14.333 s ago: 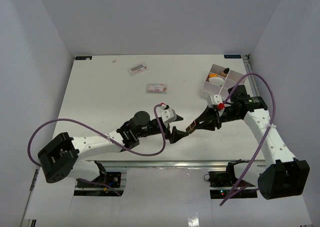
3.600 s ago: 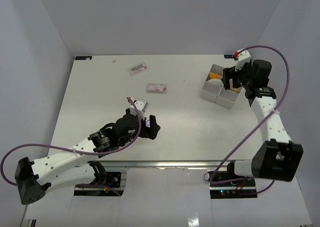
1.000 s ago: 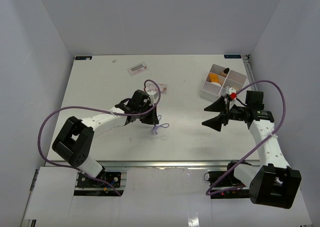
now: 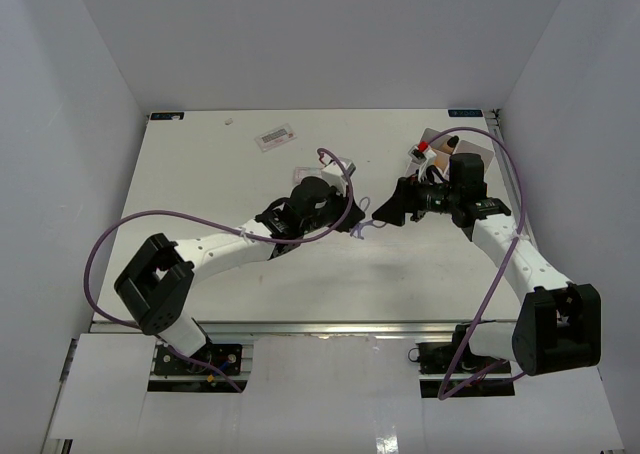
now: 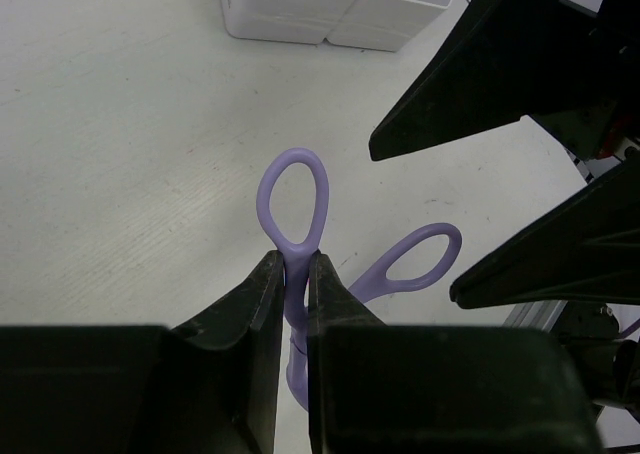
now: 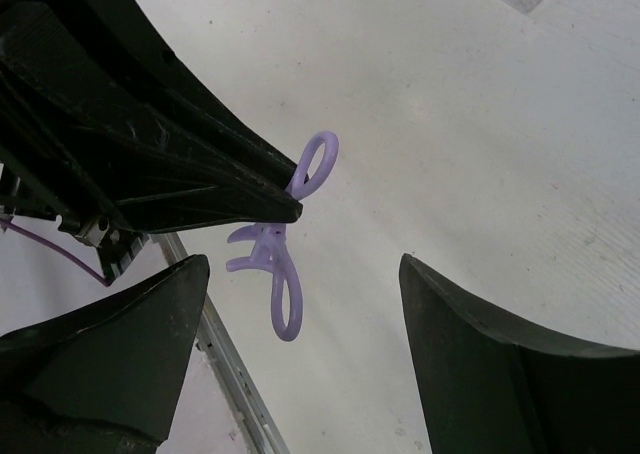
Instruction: Organize the makeup
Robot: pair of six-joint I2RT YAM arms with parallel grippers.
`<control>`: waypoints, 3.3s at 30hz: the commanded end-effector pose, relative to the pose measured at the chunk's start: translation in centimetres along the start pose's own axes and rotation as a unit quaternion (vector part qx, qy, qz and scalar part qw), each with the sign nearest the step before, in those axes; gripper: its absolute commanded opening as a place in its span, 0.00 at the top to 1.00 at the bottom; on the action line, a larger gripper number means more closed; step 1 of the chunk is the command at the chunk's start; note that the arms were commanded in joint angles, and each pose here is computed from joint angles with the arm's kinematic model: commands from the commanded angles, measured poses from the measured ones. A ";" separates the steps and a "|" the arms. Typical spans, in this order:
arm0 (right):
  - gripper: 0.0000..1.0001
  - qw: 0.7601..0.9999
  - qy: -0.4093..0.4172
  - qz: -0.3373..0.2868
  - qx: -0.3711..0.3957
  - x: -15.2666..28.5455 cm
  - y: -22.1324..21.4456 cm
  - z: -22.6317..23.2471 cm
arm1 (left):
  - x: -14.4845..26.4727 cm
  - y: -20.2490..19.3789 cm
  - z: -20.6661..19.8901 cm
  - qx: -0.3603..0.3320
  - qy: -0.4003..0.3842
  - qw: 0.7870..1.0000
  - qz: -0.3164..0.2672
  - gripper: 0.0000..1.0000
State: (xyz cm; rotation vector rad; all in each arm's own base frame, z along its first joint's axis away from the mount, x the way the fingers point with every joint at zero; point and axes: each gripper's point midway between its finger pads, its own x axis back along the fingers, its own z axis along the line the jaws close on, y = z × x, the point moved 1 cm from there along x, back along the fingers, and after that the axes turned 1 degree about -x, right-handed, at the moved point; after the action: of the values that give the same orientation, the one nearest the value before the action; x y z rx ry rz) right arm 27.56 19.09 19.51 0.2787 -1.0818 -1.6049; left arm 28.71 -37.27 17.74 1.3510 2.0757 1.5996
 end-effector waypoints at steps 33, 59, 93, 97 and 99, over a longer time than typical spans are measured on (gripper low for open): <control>0.87 0.998 0.058 -0.008 0.010 -0.2 1.0 1.8 | -0.8 5.2 -1.8 -0.008 0.001 0.997 -0.079 0.74; 0.92 0.981 -0.127 -0.015 0.147 7.1 2.8 -5.9 | 6.6 9.8 -1.9 -0.051 0.034 0.987 -0.149 0.06; 0.89 0.906 -0.321 0.110 0.252 14.2 5.6 -20.3 | 13.9 -2.3 3.4 -0.013 0.069 0.995 -0.074 0.04; 0.75 0.905 -0.321 0.118 0.255 14.1 5.4 -20.9 | 13.8 -2.4 3.4 -0.012 0.070 0.995 -0.073 0.04; 0.65 0.904 -0.323 0.122 0.252 14.1 5.1 -21.3 | 13.8 -2.5 3.4 -0.011 0.071 0.995 -0.071 0.04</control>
State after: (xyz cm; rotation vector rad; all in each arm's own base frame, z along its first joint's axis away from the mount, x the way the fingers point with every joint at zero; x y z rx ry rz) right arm 38.81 -2.51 15.21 -0.0869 -1.8891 -1.2041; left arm 21.56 -25.03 19.00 1.1075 2.1489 1.7002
